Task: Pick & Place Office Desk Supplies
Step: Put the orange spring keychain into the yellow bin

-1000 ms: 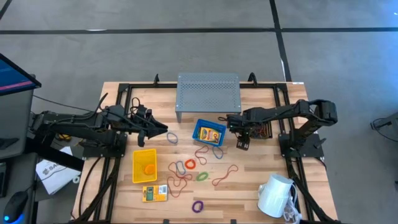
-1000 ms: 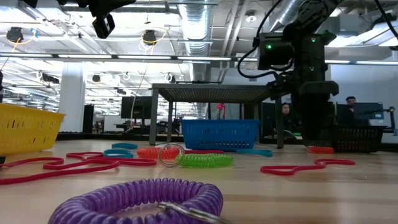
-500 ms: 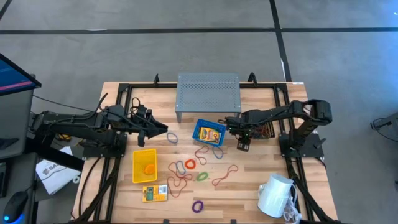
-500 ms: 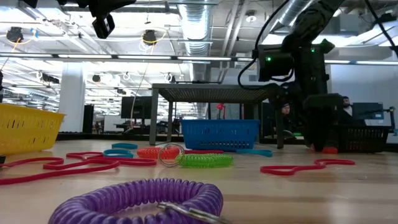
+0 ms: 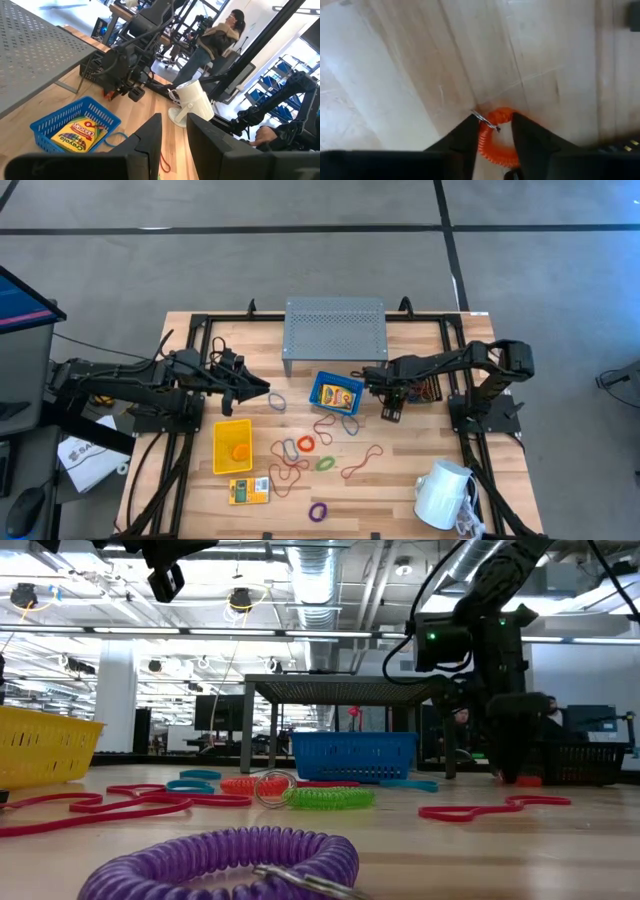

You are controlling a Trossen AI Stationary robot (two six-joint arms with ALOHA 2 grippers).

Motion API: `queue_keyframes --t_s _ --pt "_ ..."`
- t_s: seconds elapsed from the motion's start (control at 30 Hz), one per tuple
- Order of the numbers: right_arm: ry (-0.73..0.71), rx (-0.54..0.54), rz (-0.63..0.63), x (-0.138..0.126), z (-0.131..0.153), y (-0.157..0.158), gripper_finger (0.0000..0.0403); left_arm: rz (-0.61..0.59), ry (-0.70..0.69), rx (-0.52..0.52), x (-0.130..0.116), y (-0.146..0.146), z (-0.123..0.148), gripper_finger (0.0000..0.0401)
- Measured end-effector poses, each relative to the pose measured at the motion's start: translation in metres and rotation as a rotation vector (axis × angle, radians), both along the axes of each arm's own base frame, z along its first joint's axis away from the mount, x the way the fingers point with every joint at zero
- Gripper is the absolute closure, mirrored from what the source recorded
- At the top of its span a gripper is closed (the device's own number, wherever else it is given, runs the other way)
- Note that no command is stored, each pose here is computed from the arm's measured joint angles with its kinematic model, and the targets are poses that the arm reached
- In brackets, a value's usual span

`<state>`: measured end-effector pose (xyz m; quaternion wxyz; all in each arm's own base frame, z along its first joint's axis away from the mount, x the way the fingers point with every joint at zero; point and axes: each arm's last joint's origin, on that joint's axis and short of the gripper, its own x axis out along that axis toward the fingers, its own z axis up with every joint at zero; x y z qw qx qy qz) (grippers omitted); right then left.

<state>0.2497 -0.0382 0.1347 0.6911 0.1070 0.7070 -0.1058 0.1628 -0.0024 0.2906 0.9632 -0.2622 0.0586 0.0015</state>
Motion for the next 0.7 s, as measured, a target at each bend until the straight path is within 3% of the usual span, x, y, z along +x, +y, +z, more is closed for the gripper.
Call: queue_keyframes --t_s 0.17,0.47,0.7 --pt "-0.012 0.029 0.0 0.001 0.0 0.001 0.0386 0.0 0.0 0.0 0.0 0.0 0.0 0.0316" --pt "-0.028 0.062 -0.011 0.002 0.001 0.006 0.0395 0.0 0.0 0.0 0.0 0.0 0.0 0.0316" --pt "-0.095 0.162 0.031 0.011 0.016 0.02 0.0398 0.0 0.0 0.0 0.0 0.0 0.0 0.0316"
